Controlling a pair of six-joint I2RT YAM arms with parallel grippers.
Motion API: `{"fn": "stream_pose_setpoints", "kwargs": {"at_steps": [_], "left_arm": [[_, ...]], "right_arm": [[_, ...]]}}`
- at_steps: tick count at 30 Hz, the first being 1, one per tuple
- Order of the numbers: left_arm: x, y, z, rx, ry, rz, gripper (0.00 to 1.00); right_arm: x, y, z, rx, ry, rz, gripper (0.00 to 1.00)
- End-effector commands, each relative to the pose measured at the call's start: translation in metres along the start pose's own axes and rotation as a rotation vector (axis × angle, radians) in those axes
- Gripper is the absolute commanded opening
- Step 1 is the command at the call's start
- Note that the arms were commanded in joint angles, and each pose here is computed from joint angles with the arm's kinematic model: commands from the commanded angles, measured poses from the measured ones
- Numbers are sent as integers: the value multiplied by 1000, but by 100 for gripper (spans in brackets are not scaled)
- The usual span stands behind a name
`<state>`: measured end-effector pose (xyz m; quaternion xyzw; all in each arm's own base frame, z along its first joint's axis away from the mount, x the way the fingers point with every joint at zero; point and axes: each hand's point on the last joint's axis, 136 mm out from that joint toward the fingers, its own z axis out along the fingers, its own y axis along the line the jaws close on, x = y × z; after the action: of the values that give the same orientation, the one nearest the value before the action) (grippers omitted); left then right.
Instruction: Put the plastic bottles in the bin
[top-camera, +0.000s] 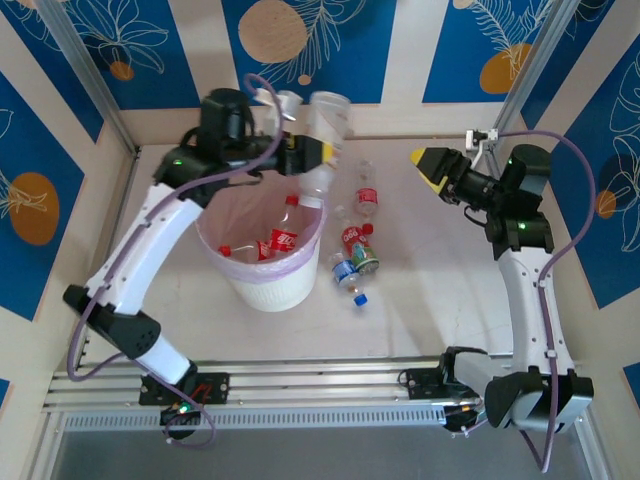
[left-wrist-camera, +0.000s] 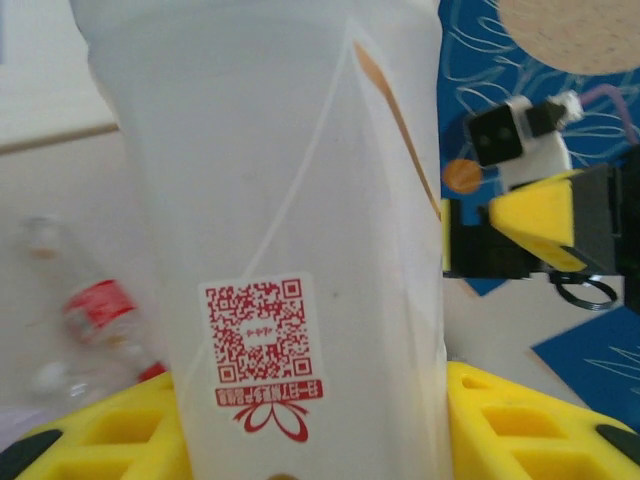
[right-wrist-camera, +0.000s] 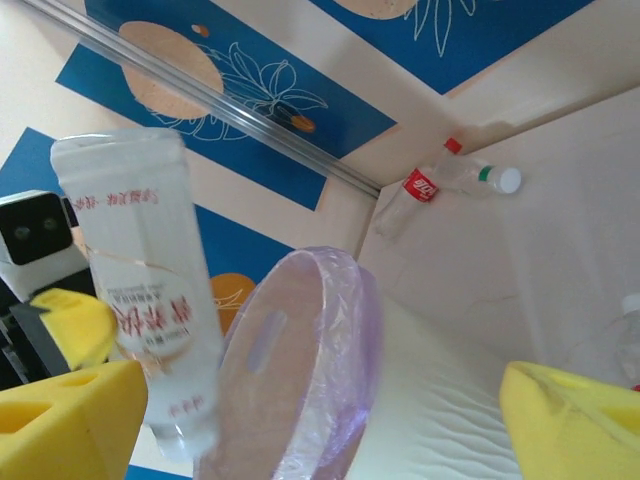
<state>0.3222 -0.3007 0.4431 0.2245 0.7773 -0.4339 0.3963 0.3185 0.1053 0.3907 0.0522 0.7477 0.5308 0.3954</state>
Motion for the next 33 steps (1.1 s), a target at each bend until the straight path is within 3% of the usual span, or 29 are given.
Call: {"fn": "stream_pose_setpoints", "kwargs": {"at_steps": [1,6,10,21,33], "left_arm": [[16,9,-36,-101,66,25,45],[26,36,-72,-281,108,90,45],[61,60,-84,-400,239,100,44],[135,105,-69,-476,456,33,36],[192,140,-36,-493,519,7,34]], "right_arm": [[10,-21,-2,45,17,39,91],[9,-28,-2,54,20,48,91],[6,-36,-7,91,4,46,91],[4,-55,-7,144,-8,61,90],[7,-66,-6,173,-5,72,90]]}}
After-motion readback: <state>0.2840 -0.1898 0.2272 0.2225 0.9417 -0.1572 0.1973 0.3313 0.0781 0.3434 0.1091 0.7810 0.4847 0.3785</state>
